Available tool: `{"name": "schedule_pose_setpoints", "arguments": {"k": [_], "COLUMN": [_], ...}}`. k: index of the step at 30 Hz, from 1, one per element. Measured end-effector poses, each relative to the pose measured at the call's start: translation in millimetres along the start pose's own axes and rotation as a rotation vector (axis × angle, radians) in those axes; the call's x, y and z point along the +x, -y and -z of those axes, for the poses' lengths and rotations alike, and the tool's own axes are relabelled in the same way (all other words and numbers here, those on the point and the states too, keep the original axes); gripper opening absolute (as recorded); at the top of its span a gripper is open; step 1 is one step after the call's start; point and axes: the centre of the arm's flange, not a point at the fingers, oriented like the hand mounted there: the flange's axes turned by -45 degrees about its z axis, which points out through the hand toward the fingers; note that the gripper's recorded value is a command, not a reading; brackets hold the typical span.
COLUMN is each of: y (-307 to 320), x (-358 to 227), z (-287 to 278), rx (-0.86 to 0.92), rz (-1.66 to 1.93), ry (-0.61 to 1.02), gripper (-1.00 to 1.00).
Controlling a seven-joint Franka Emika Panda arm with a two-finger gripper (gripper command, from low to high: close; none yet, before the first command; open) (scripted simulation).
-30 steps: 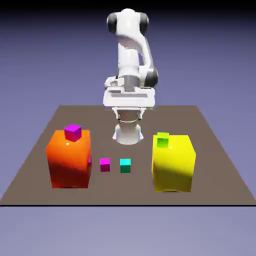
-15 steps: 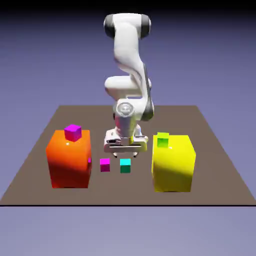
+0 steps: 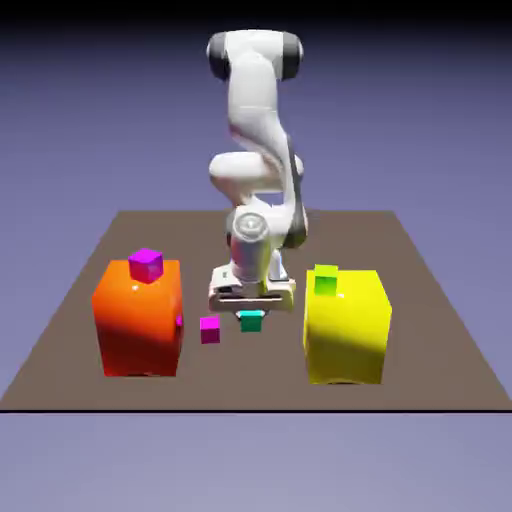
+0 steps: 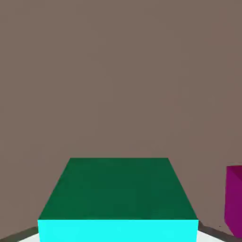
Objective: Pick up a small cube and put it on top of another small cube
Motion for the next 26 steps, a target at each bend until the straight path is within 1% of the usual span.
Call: {"name": "schedule_pose_setpoints", "arguments": {"k": [5, 9, 13, 17, 19, 23, 24, 26], "y": [-48.2, -95.6, -149.8, -208.6, -212.9, -218.3, -218.5, -218.7], "x": [27.9, 30.5, 13.9, -22.0, -25.2, -19.1, -19.1, -19.1], "z": [77.8, 144.0, 208.2, 265.6, 269.2, 205.3, 200.1, 200.2], "rx": [-0.038, -0.073, -0.103, -0.115, -0.115, -0.115, -0.115, -0.117], "rz": [0.177, 0.298, 0.398, 0.476, 0.481, 0.481, 0.481, 0.481], "ry": [-0.024, -0.030, -0.022, -0.002, 0.000, 0.000, 0.000, 0.000], "gripper": [-1.00, -1.00, -1.00, -1.00, -1.00, -1.00, 1.00, 1.00]}}
